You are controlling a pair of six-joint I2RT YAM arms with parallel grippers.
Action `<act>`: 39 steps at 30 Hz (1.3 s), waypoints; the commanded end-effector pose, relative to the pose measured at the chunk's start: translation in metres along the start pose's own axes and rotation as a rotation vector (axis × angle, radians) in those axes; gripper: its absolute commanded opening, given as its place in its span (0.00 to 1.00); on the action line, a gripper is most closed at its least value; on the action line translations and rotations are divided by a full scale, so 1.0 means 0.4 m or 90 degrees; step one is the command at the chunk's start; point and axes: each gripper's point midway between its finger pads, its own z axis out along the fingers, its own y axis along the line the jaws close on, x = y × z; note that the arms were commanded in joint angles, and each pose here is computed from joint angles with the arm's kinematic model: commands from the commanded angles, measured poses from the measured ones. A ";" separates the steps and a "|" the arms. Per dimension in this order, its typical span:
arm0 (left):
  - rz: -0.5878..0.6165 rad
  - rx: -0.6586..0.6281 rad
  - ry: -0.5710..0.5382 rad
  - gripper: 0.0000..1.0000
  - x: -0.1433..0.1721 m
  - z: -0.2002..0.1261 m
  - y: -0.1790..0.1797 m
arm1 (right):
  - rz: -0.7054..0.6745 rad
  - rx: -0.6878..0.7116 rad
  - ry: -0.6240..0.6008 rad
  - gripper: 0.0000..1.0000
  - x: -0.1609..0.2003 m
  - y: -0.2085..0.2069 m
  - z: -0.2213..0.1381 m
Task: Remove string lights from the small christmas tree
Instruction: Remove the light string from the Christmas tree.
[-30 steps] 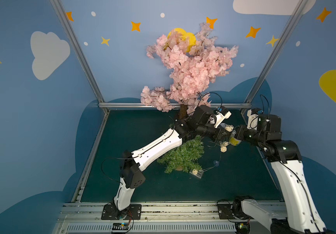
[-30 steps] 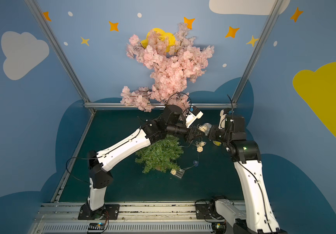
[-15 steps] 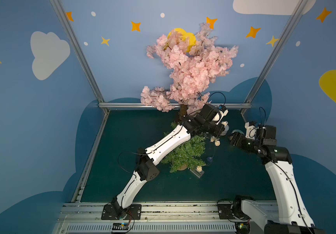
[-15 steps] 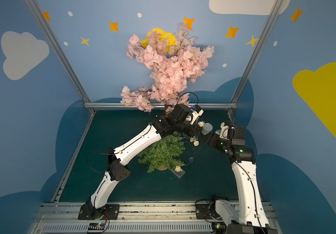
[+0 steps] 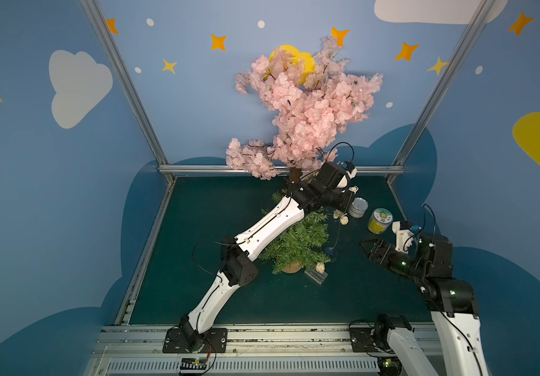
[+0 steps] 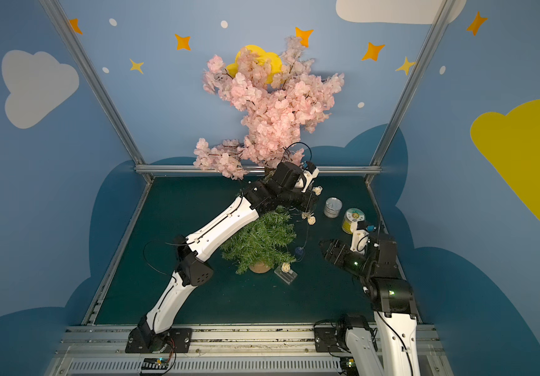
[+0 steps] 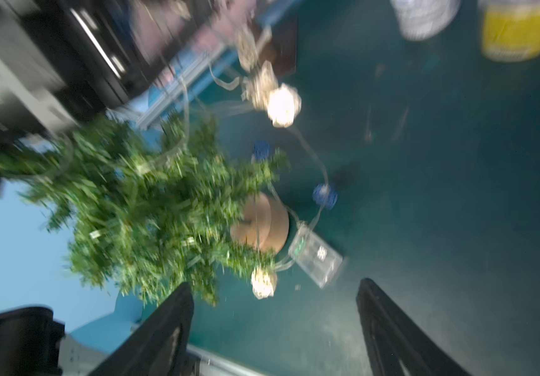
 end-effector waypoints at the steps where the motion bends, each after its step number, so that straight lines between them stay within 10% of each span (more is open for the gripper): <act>1: -0.011 0.004 0.006 0.04 0.012 0.025 0.007 | 0.053 -0.047 0.037 0.80 0.061 0.016 -0.001; 29: 0.014 0.046 0.003 0.08 0.000 -0.015 -0.064 | 0.208 -0.055 0.065 0.63 0.095 -0.070 0.294; 36: 0.037 0.045 -0.009 0.14 -0.020 -0.047 -0.073 | 0.186 -0.035 0.047 0.19 0.077 -0.055 0.323; 39: 0.054 0.028 -0.006 0.40 -0.021 -0.063 -0.067 | 0.181 -0.038 0.028 0.00 0.065 -0.047 0.314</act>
